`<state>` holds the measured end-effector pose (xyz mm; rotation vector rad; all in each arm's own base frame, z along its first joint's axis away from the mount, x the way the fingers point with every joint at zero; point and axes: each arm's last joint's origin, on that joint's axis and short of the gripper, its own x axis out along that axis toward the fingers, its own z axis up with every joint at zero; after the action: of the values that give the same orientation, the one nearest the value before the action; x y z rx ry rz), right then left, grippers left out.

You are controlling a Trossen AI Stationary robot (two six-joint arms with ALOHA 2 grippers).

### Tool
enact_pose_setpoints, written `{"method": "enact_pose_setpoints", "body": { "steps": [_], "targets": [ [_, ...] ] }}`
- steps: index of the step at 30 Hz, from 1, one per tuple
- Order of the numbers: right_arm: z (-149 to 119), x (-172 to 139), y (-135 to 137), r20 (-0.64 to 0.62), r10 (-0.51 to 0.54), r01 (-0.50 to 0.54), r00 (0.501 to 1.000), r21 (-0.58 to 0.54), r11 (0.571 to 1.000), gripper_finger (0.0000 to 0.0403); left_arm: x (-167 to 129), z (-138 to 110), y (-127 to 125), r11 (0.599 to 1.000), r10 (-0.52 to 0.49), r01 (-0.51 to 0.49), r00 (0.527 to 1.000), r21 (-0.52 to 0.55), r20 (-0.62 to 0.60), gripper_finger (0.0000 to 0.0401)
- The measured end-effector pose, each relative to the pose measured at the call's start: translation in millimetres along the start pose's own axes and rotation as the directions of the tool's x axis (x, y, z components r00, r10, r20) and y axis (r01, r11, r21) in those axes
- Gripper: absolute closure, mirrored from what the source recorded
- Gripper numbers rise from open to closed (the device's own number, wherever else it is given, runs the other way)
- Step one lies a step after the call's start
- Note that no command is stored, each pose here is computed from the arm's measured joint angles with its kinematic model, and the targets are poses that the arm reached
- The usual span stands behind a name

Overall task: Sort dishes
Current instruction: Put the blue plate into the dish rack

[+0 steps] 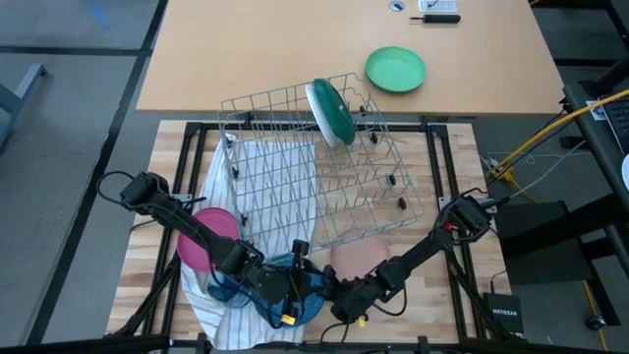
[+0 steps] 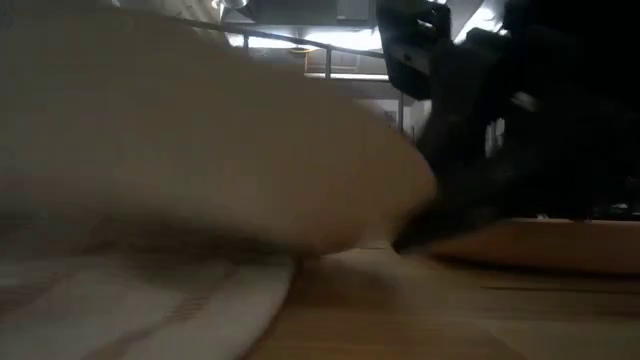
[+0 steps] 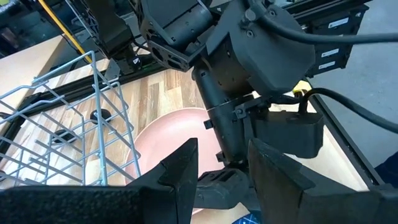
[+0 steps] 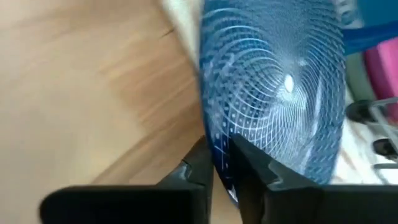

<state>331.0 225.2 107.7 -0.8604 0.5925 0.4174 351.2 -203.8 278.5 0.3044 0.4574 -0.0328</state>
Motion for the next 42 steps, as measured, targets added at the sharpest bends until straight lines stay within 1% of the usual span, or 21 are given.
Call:
{"method": "enact_pose_setpoints", "body": {
  "steps": [2,9,13,17,23,29,35,42],
  "targets": [
    [0.5,-0.5,-1.2,0.000,-0.010,0.010,1.000,0.013,1.000,0.0368,0.0,-0.1,0.0,1.000,0.000,0.000,1.000,0.000,0.000,0.0270],
    [5.9,-2.8,3.6,0.002,-0.043,0.042,0.999,0.018,0.999,0.0365,0.0,0.5,0.0,1.000,0.000,0.000,1.000,-0.003,0.005,0.0270],
    [14.1,-4.7,3.4,-0.009,-0.031,0.031,0.999,0.009,0.999,0.0369,-0.3,3.5,-0.3,1.000,0.000,0.000,0.999,-0.016,0.033,0.0270],
    [23.5,-7.3,0.4,-0.048,-0.025,0.026,0.999,0.014,1.000,0.0370,-1.9,8.8,-2.5,0.999,-0.003,0.006,0.997,-0.038,0.083,0.0270],
    [35.7,-12.5,-5.1,-0.111,0.020,-0.011,0.994,0.074,0.997,0.0370,-7.7,9.7,-12.2,0.999,-0.027,0.030,0.995,-0.028,0.096,0.0270],
    [47.5,-20.8,-1.4,-0.136,0.070,-0.057,0.988,0.100,0.993,0.0370,-15.2,9.9,-24.6,0.998,-0.059,0.060,0.993,-0.012,0.104,0.0270],
    [65.8,-34.1,-0.2,-0.164,0.128,-0.096,0.978,0.190,0.977,0.0370,-25.5,9.7,-40.2,0.995,-0.099,0.102,0.988,-0.015,0.115,0.0270],
    [84.0,-46.7,-10.3,-0.177,0.179,-0.120,0.968,0.301,0.946,0.0370,-41.9,8.3,-62.9,0.984,-0.171,0.176,0.977,-0.034,0.128,0.0270]
  ]
}}
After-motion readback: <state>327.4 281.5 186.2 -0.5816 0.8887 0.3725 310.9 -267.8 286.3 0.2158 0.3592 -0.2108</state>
